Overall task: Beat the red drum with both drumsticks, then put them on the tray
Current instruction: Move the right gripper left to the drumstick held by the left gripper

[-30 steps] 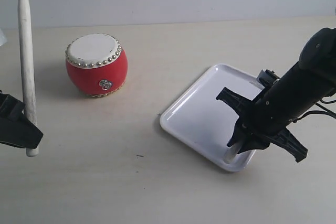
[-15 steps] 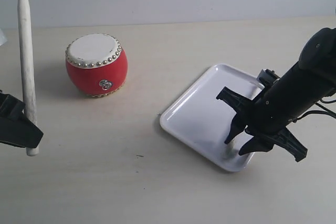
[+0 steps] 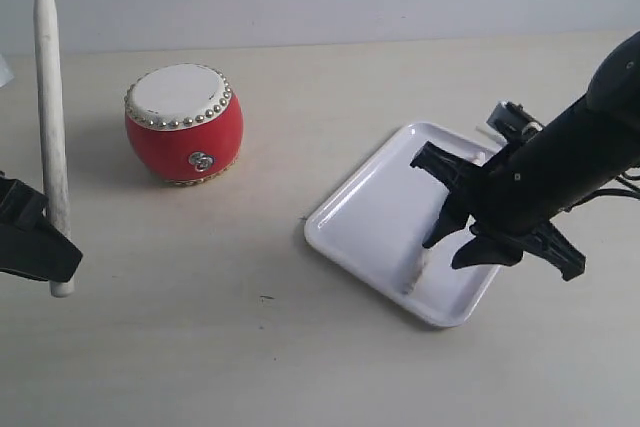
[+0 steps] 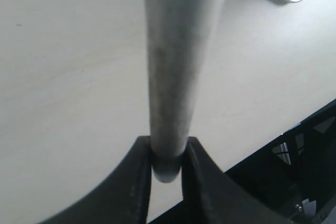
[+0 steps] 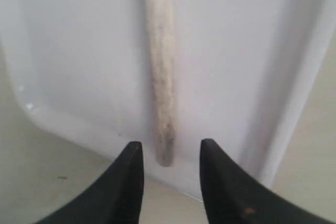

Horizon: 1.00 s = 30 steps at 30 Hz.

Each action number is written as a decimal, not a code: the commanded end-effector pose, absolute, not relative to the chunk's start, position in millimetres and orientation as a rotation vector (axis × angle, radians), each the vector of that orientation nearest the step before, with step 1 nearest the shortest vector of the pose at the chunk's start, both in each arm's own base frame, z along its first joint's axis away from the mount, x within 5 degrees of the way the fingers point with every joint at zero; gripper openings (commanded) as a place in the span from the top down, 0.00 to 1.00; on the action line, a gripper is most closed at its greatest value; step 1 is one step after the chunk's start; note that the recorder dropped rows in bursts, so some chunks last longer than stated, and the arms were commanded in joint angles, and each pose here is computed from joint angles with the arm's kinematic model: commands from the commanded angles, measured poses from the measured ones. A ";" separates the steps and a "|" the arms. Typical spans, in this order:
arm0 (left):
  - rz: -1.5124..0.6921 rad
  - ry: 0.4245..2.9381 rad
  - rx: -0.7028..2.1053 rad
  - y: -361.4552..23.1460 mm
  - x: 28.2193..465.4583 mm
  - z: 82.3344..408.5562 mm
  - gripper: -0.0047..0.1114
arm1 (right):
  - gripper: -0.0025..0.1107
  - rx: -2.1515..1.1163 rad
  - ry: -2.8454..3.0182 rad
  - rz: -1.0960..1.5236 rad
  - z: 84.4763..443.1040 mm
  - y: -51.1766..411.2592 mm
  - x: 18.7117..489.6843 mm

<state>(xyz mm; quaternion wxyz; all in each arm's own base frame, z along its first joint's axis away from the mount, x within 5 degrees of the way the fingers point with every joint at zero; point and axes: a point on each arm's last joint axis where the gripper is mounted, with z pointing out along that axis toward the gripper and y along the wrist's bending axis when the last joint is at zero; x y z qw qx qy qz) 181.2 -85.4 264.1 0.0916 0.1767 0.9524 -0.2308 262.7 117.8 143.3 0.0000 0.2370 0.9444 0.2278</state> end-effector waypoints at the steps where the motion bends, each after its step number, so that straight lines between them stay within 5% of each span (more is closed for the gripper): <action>1: -0.683 2.804 0.518 -85.2 181.9 265.4 0.96 | 0.66 0.409 2.871 0.785 175.4 118.7 258.7; 17: -0.717 2.794 0.567 -87.0 180.1 266.2 0.96 | 0.67 -0.608 2.311 1.414 270.7 144.9 209.6; 26: -1.333 2.443 0.831 -116.5 160.0 273.0 0.96 | 0.67 -0.867 2.147 1.559 279.6 148.7 195.6; 30: -1.411 2.429 0.788 -117.9 154.9 264.8 0.96 | 0.61 -0.830 2.071 1.626 286.5 155.9 194.8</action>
